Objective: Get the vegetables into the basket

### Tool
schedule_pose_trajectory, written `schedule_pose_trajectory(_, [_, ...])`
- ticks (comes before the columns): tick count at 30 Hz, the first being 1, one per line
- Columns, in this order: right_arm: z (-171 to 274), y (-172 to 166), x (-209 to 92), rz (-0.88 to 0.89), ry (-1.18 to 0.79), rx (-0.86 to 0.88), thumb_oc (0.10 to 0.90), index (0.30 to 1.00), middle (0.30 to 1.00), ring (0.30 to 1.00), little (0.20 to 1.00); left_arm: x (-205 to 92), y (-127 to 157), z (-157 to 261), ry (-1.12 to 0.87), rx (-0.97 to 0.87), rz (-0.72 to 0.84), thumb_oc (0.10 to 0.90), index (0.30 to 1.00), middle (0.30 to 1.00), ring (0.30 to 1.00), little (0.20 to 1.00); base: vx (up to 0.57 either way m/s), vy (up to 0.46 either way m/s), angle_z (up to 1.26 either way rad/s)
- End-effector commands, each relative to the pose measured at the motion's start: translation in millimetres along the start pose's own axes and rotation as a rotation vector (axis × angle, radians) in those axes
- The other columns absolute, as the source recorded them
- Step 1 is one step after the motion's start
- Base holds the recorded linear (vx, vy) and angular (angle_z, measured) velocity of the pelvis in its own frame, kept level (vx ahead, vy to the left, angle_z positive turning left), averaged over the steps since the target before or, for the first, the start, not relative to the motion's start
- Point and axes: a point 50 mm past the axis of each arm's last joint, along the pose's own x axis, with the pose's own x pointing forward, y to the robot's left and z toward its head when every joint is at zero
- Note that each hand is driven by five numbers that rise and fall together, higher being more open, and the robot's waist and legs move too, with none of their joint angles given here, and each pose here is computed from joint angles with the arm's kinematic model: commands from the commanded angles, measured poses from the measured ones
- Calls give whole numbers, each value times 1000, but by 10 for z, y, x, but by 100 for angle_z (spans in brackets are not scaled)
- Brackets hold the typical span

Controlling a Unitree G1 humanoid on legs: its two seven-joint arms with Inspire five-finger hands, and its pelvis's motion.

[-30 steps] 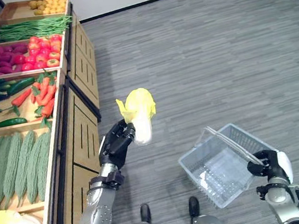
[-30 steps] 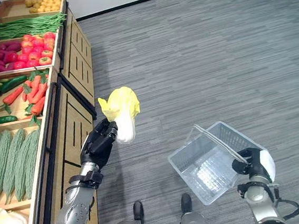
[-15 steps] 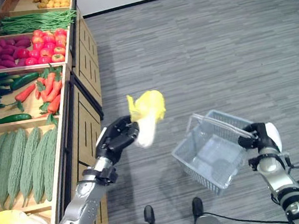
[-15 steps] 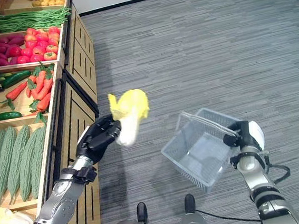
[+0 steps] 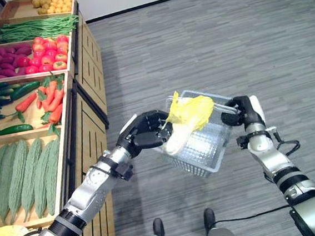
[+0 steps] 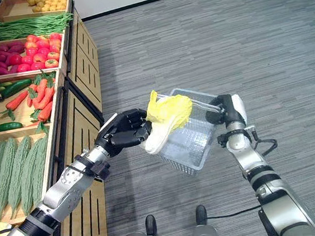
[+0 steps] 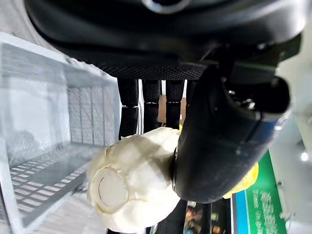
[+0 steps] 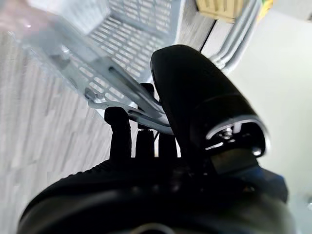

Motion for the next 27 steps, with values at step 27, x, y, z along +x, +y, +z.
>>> schedule_pose_trajectory(27, [1031,191,-291,145,-512,445,400,300,300,300,300,259,316,-47,-42,776,432,559,522,522,522,522,1,0,0])
